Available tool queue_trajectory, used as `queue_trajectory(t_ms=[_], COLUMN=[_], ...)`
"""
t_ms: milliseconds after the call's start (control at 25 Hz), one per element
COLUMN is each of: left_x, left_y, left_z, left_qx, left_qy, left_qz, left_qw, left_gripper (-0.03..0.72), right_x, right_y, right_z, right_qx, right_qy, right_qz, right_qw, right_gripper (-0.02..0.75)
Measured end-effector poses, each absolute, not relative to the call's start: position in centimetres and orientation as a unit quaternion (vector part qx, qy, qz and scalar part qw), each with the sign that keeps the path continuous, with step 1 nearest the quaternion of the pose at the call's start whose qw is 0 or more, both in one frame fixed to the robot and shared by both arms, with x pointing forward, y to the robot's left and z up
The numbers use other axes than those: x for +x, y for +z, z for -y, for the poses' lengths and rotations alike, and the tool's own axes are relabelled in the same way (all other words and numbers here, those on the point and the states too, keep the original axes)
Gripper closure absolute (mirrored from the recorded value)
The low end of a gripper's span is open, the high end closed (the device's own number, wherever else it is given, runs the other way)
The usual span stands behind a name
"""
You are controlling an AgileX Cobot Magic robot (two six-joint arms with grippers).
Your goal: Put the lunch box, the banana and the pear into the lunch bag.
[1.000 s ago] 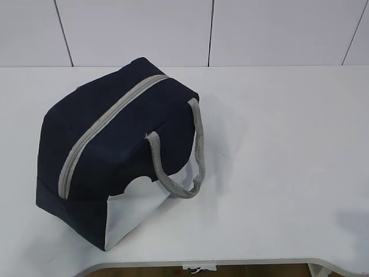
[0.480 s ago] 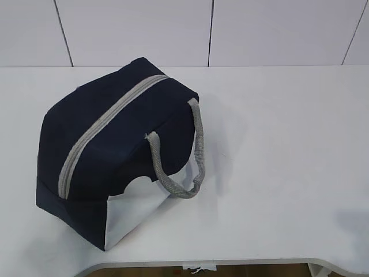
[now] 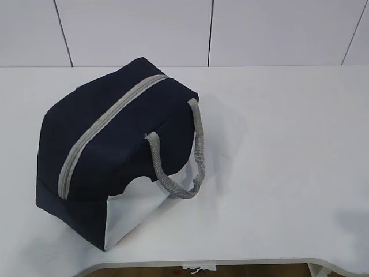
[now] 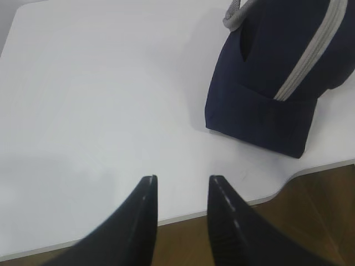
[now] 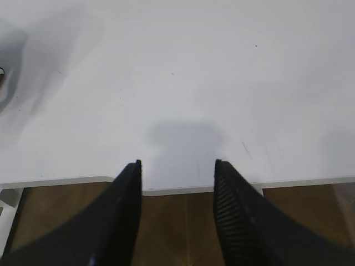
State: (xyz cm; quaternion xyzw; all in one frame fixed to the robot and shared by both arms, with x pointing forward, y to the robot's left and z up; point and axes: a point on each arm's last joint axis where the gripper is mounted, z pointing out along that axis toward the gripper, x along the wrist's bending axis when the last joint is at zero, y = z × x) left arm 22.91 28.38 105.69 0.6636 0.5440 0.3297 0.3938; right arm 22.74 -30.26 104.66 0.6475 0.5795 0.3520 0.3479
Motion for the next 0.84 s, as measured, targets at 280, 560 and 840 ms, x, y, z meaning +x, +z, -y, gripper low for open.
queue_trajectory(t_ms=[280,560,840], left_x=[22.91,22.91,22.91], left_y=[105.69,105.69,105.69], left_z=[-28.38,-28.38,-28.38], left_qx=[0.664,0.664,0.664], left_qy=[0.33,0.33,0.33], left_qz=[-0.544,-0.544,-0.544], left_qw=[0.394,0.394,0.394], left_gripper=[0.453,0.452,0.452], right_x=[22.74,22.74,22.74], right_y=[104.66,104.66,104.66], right_z=[30.26,30.26,30.26], right_qx=[0.648,0.648,0.648], right_qy=[0.352,0.352,0.352], right_qz=[-0.579,-0.579,-0.579], right_qw=[0.348,0.348,0.348], right_gripper=[0.396,0.396,0.396])
